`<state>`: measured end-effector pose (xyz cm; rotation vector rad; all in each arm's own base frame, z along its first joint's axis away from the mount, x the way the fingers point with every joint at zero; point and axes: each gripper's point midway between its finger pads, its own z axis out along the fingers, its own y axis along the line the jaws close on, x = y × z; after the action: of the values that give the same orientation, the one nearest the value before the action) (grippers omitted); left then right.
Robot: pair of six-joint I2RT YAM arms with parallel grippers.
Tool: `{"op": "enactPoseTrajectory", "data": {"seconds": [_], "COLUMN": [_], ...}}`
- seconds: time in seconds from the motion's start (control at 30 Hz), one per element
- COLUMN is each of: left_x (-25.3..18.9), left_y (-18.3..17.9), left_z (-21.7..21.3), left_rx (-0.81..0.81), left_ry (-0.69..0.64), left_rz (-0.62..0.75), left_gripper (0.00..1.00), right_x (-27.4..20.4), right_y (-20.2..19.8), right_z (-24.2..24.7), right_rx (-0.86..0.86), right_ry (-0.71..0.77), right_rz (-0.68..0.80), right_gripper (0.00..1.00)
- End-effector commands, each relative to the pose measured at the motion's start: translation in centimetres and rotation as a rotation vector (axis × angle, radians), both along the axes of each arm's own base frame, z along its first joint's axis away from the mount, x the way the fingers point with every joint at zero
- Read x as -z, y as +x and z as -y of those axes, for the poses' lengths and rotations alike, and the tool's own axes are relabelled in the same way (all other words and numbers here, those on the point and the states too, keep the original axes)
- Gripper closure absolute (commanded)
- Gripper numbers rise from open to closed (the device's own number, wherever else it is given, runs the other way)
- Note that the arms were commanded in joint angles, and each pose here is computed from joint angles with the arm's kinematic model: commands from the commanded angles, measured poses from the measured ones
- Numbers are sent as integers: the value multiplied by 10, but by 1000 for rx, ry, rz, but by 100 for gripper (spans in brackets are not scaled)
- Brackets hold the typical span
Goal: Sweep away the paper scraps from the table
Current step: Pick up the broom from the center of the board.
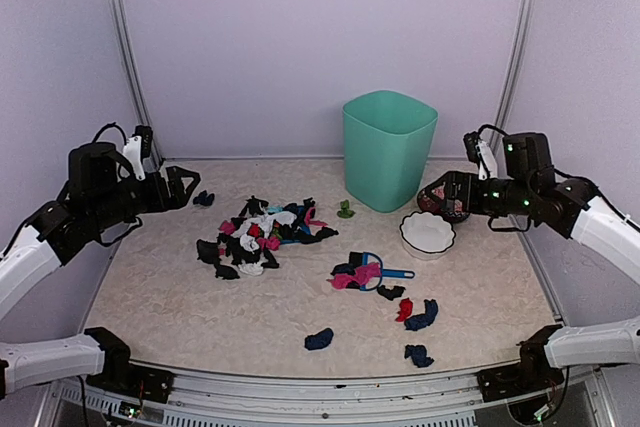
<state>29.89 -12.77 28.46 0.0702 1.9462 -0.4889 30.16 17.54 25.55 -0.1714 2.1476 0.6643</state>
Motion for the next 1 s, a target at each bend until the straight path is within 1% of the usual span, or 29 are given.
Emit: {"op": "enactPoseTrajectory", "data": {"seconds": [0.0,0.07,0.13,0.23,0.43,0.57,0.73,0.87,0.97], "left_x": [0,6,11,18,27,31,35,32,29], "left_y": [-1,1,1,2,5,4,-1,-2,-6], "left_z": [-3,-3,-1,2,-6,-4,0,-6,-6], "left_rx": [-6,-11,3,18,-26,-10,20,-37,-48], "left_ry": [-1,5,12,19,51,66,73,63,26], "left_rz": [37,24,10,-8,-18,-21,-39,-42,-59], "left_gripper": [1,1,1,1,1,1,1,1,1], "right_x": [18,33,46,59,83,100,123,142,152], "right_y": [-6,-7,-8,-9,-14,-20,-30,-33,-36], "right_z": [-11,-11,-12,-14,-20,-26,-43,-53,-63], "right_rx": [-64,-66,-47,-18,61,106,129,145,147], "right_ry": [9,-6,10,13,6,-13,-56,-95,-136], "right_rz": [-46,-93,-155,-195,-288,-346,-416,-471,-491], "right_gripper": [0,0,0,2,9,14,18,24,25]}}
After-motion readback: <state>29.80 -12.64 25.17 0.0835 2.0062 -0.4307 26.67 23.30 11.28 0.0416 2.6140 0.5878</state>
